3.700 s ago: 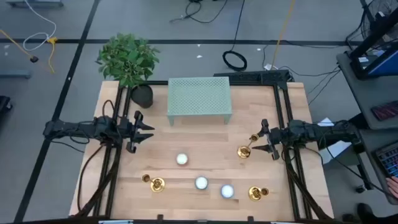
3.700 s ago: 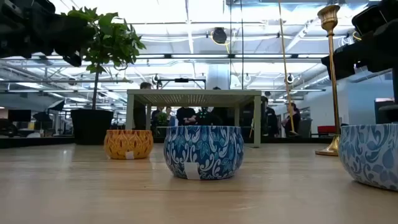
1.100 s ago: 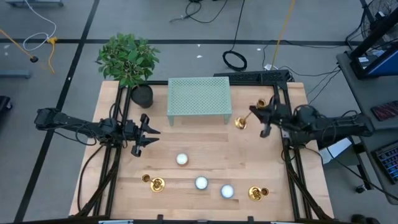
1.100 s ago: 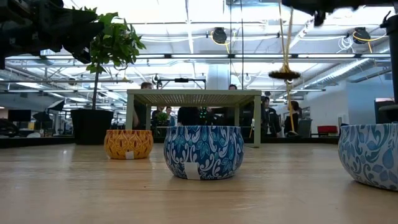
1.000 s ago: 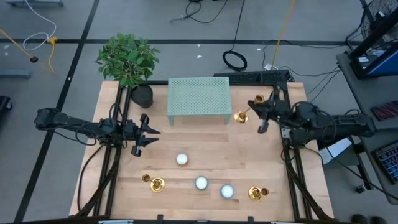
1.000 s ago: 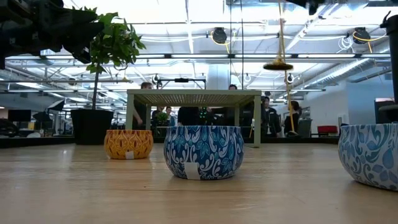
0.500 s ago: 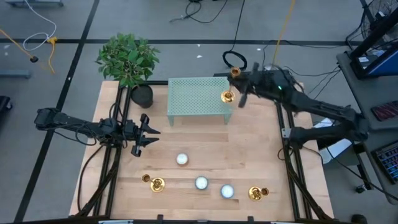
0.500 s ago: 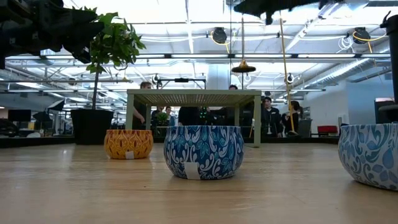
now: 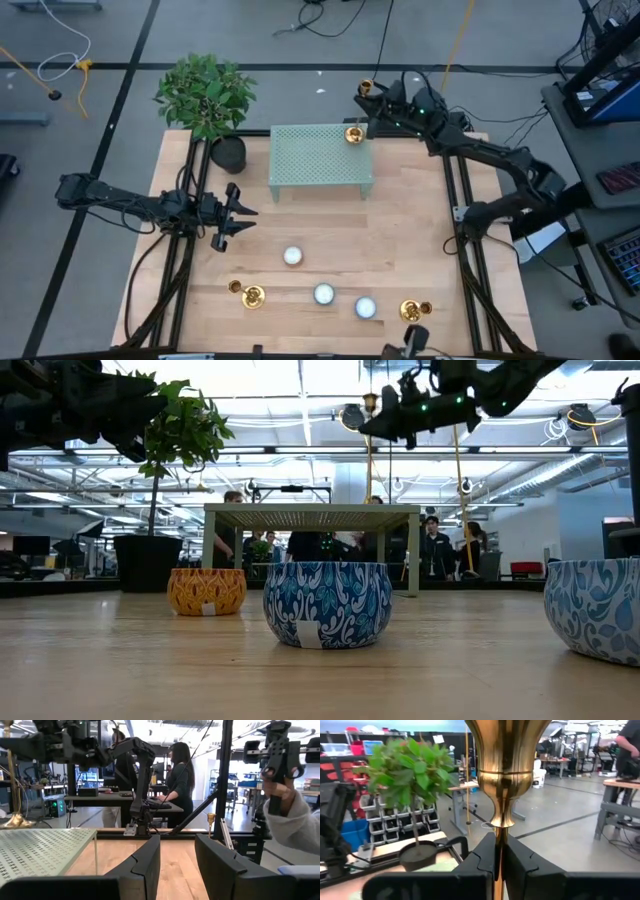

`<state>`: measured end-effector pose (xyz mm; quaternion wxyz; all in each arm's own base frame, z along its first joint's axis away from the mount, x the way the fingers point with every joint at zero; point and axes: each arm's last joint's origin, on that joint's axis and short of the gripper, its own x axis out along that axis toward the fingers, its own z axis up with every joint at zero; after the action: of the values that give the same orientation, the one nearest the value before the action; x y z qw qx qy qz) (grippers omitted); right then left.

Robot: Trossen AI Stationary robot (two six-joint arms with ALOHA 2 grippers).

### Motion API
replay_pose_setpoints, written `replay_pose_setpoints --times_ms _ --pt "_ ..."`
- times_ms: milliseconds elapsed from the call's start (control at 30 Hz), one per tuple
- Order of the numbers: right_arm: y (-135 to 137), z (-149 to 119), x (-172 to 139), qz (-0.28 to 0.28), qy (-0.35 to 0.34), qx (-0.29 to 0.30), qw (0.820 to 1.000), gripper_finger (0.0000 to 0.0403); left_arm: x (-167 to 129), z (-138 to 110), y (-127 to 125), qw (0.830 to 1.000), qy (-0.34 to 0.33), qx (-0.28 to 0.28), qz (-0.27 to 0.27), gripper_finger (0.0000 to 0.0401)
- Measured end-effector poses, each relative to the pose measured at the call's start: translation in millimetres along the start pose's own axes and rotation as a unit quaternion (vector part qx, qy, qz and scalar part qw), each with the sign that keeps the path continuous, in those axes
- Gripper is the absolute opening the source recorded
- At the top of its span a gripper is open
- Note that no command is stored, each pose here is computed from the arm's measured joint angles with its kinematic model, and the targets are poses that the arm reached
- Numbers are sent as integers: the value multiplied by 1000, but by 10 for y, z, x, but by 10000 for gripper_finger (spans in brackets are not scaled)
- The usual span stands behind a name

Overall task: Pick & Place candle stick holders
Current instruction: Put the top gold candle holder on the shelf

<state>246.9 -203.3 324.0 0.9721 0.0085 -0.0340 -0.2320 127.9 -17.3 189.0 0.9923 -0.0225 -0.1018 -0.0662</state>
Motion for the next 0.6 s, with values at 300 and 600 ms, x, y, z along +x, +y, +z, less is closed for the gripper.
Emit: replay_pose_setpoints --times_ms 300,600 --pt "-95 -154 107 -9 8 0 1000 9 0 -1 0 1000 1 0 0 129" --pt "-101 -181 130 -9 10 -14 1000 20 0 -2 -1 1000 1 0 -2 129"
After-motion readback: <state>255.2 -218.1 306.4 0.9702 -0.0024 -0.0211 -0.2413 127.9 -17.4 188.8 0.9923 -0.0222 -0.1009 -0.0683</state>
